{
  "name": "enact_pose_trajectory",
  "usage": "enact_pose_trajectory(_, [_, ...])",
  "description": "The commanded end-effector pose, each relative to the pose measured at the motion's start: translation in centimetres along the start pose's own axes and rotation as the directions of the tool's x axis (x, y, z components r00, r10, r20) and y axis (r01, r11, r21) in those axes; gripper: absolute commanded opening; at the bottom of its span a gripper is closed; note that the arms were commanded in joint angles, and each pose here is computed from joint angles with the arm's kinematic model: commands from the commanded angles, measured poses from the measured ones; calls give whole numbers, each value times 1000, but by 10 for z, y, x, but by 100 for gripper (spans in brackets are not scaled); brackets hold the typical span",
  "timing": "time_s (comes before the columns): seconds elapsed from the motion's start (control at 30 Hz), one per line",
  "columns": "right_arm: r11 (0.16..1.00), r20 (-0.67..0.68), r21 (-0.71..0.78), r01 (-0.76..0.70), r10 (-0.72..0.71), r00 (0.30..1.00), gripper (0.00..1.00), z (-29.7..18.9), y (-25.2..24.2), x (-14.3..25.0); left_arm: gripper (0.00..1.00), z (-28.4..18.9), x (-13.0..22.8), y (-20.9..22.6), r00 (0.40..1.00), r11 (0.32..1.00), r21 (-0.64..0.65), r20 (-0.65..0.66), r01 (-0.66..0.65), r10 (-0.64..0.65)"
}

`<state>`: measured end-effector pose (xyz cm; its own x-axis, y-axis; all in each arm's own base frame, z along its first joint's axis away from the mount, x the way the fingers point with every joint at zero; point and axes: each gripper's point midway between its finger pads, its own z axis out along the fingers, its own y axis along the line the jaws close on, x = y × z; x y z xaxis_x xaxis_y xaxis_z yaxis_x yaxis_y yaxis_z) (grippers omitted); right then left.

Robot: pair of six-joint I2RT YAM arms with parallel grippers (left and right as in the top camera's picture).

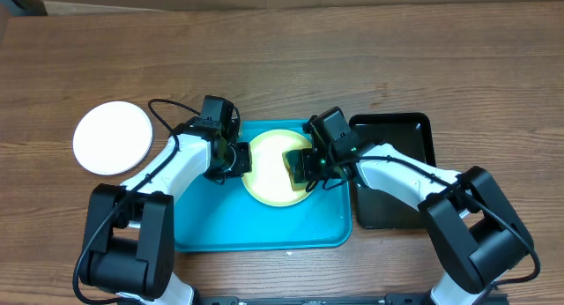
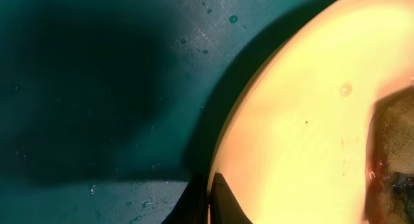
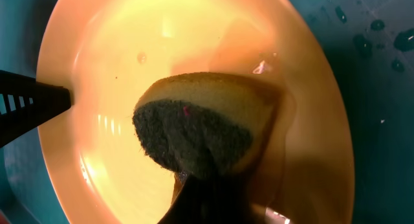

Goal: Clean dirty plates on tray and stack at the side

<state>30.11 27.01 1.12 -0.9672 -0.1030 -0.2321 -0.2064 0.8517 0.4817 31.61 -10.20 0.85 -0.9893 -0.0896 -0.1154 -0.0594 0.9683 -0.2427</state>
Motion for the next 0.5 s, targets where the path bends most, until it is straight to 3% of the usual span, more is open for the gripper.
enact_pose_trajectory(0.0, [999,-57,34,-2,4,998,4,12,-5,29,4,4,4,1,1000,1000,-2,-13,-10,10])
enact_pose_trajectory(0.27, [999,23,-47,-9,10,1000,4,17,24,13,4,4,4,1,1000,1000,-2,-14,-10,10])
enact_pose_trajectory(0.47, [943,52,-330,-37,57,997,4,-8,57,-24,4,4,4,1,1000,1000,-2,-14,-10,10])
